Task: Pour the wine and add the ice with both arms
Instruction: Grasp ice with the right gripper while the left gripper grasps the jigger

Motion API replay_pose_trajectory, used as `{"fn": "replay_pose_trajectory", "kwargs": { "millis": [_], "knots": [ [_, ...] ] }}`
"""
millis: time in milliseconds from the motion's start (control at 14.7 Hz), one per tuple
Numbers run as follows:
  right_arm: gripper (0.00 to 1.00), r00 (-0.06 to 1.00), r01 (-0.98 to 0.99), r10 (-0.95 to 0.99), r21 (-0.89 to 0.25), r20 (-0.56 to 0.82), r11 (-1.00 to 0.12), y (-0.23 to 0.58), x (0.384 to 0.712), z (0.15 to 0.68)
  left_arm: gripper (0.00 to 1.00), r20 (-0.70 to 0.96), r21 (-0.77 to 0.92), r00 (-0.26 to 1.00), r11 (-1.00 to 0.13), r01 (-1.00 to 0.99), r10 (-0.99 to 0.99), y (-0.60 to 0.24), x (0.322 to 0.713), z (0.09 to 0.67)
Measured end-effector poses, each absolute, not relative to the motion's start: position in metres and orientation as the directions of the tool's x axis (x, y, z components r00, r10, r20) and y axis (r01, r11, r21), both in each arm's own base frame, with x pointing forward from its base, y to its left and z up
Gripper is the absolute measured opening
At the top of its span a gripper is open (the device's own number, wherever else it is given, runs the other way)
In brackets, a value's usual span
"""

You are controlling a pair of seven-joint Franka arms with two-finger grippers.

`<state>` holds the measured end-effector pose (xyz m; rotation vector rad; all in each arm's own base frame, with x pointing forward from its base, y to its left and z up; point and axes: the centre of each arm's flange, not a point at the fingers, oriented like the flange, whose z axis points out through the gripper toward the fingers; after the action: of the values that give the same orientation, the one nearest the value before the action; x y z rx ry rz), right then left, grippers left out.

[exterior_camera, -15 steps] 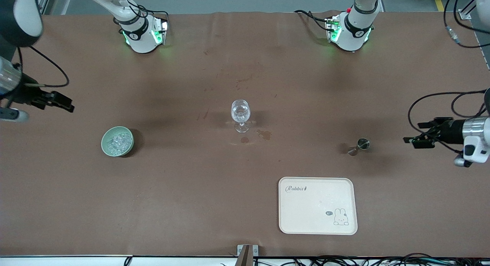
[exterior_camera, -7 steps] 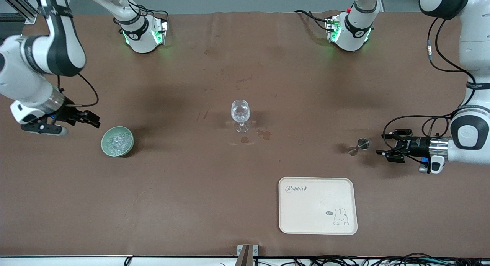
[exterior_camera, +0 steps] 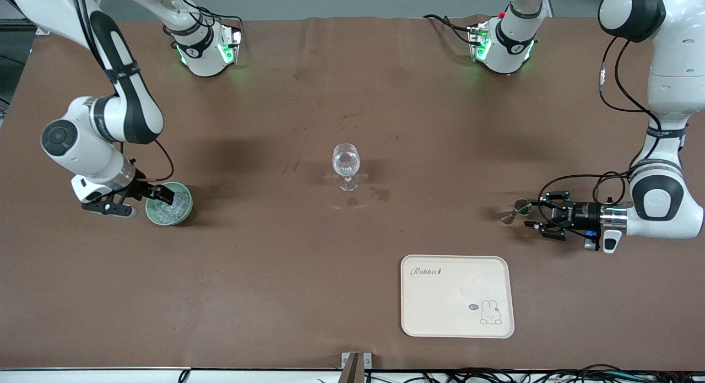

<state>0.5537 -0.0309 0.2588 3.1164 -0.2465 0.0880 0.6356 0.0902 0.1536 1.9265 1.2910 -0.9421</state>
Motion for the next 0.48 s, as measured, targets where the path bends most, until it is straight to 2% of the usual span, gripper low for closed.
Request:
{"fn": "replay_pose_trajectory", "kwargs": {
  "millis": [136, 204, 272, 408, 475],
  "knots": [
    [0.89, 0.986, -0.157, -0.156, 0.01, 0.062, -0.988, -0.031, 0.548, 0.243, 0.67, -0.841, 0.1, 0.245, -0.308, 0.946, 0.481, 0.088, 0.634, 0.145],
    [0.89, 0.986, -0.157, -0.156, 0.01, 0.06, -0.988, -0.031, 0.545, 0.24, 0.67, -0.845, 0.096, 0.24, -0.306, 0.947, 0.478, 0.087, 0.633, 0.141],
    [0.84, 0.986, -0.157, -0.156, 0.011, 0.058, -0.988, -0.03, 0.543, 0.238, 0.63, -0.847, 0.095, 0.237, -0.304, 0.948, 0.475, 0.086, 0.633, 0.139],
    [0.62, 0.986, -0.157, -0.156, 0.011, 0.054, -0.988, -0.03, 0.542, 0.237, 0.62, -0.852, 0.095, 0.236, -0.305, 0.948, 0.468, 0.081, 0.634, 0.138],
    [0.59, 0.986, -0.157, -0.156, 0.011, 0.053, -0.988, -0.03, 0.541, 0.236, 0.62, -0.852, 0.093, 0.235, -0.307, 0.947, 0.467, 0.078, 0.634, 0.137]
  ]
}}
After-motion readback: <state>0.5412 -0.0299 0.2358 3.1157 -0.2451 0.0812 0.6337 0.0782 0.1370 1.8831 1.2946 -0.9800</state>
